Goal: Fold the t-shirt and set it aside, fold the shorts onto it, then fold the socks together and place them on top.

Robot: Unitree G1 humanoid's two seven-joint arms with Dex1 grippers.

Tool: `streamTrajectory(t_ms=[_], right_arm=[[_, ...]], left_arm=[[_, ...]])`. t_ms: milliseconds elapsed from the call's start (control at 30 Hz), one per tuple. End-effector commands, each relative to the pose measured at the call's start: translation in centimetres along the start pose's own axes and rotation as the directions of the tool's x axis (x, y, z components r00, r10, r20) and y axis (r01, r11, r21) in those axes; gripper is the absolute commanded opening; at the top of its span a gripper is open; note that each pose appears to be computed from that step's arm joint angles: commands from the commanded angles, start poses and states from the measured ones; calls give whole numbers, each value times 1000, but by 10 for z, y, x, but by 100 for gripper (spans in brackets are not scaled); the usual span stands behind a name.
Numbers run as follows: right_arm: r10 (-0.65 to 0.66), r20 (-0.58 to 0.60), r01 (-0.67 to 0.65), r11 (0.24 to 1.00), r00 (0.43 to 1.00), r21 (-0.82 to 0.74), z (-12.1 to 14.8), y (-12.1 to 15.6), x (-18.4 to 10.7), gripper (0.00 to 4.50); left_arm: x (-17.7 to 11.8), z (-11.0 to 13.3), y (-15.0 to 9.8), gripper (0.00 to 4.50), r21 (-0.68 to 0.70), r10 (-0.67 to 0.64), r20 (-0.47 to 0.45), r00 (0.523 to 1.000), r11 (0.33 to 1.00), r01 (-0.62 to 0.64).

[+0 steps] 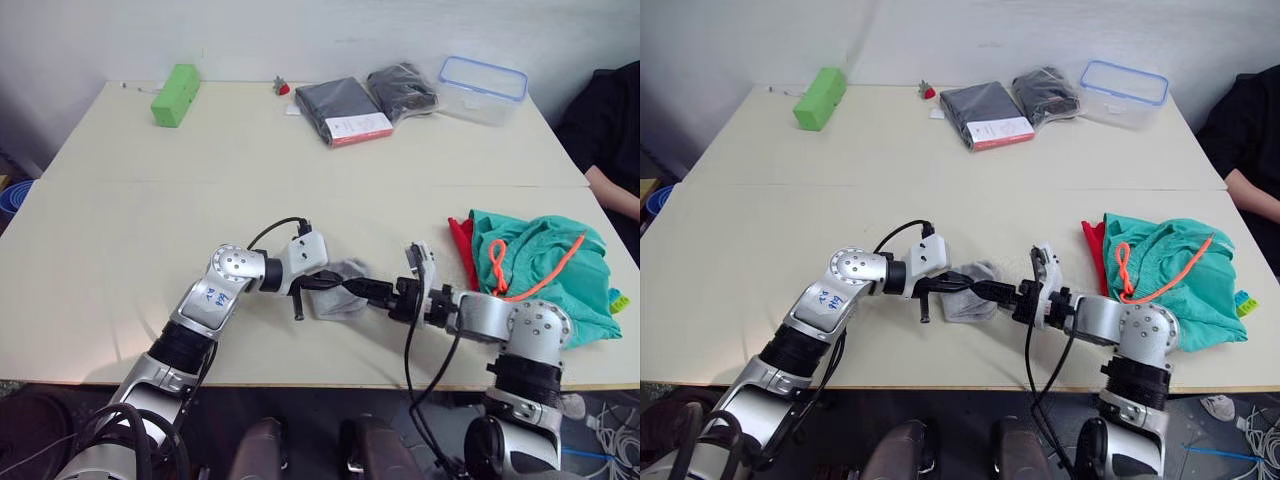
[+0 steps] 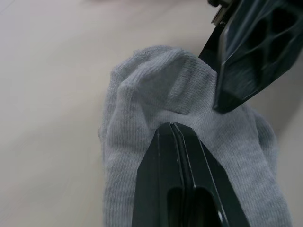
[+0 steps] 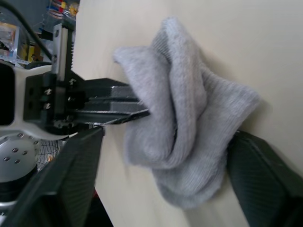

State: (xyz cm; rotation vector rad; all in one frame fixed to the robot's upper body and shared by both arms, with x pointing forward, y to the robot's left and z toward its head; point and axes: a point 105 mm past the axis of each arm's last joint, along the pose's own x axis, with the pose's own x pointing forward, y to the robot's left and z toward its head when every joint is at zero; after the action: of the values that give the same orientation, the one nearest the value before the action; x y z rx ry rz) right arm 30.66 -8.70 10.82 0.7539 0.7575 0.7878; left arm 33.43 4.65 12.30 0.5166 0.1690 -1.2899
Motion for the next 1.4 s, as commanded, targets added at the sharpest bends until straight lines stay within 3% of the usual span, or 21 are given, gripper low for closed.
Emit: streamTrajectory(t_ms=[33, 267, 367, 467, 533, 667, 867, 933, 1033, 1200, 1333, 1400], right_arm=[[-48, -32, 49, 998, 998, 43, -8, -12, 7, 246], [-42, -7, 42, 998, 999, 45, -6, -11, 4, 15], [-32, 6, 32, 999, 999, 6, -4, -7, 0, 1], [3, 21, -1, 994, 1000, -107, -3, 5, -10, 0], [102, 70, -83, 969, 992, -233, 9, 28, -32, 0], [225, 165, -134, 891, 960, -433, 30, 61, -90, 0], [143, 360, 76, 845, 922, -530, 69, 71, -199, 0], [31, 442, 212, 846, 896, -489, 83, 56, -229, 0], [-134, 474, 367, 817, 871, -444, 90, 23, -252, 0], [-366, 459, 548, 751, 810, -368, 93, -51, -254, 0], [-485, 483, 662, 678, 729, -319, 95, -98, -254, 0], [-536, 494, 715, 627, 684, -310, 93, -116, -256, 73]], left_arm=[[-6, 10, 2, 0, 33, 18, 23, 1000, 999, -18], [-15, 7, 2, 0, 9, 41, 28, 999, 999, -42], [-28, 15, 0, 0, -35, 33, 79, 996, 999, -30], [-52, 30, -7, 90, -88, -13, 169, 986, 996, 28], [-78, 47, -17, 147, -127, -80, 246, 966, 985, 114], [-106, 62, -40, 271, -127, -203, 253, 946, 962, 240], [-114, 71, -44, 448, -115, -177, 273, 946, 970, 215], [-112, 70, -41, 448, -110, -156, 278, 948, 975, 193], [-108, 70, -38, 448, -98, -134, 281, 950, 981, 168], [-102, 76, -31, 448, -66, -107, 299, 948, 989, 132], [-101, 78, -23, 448, -54, -72, 297, 952, 994, 92], [-103, 78, -19, 450, -45, -55, 293, 955, 996, 71]])
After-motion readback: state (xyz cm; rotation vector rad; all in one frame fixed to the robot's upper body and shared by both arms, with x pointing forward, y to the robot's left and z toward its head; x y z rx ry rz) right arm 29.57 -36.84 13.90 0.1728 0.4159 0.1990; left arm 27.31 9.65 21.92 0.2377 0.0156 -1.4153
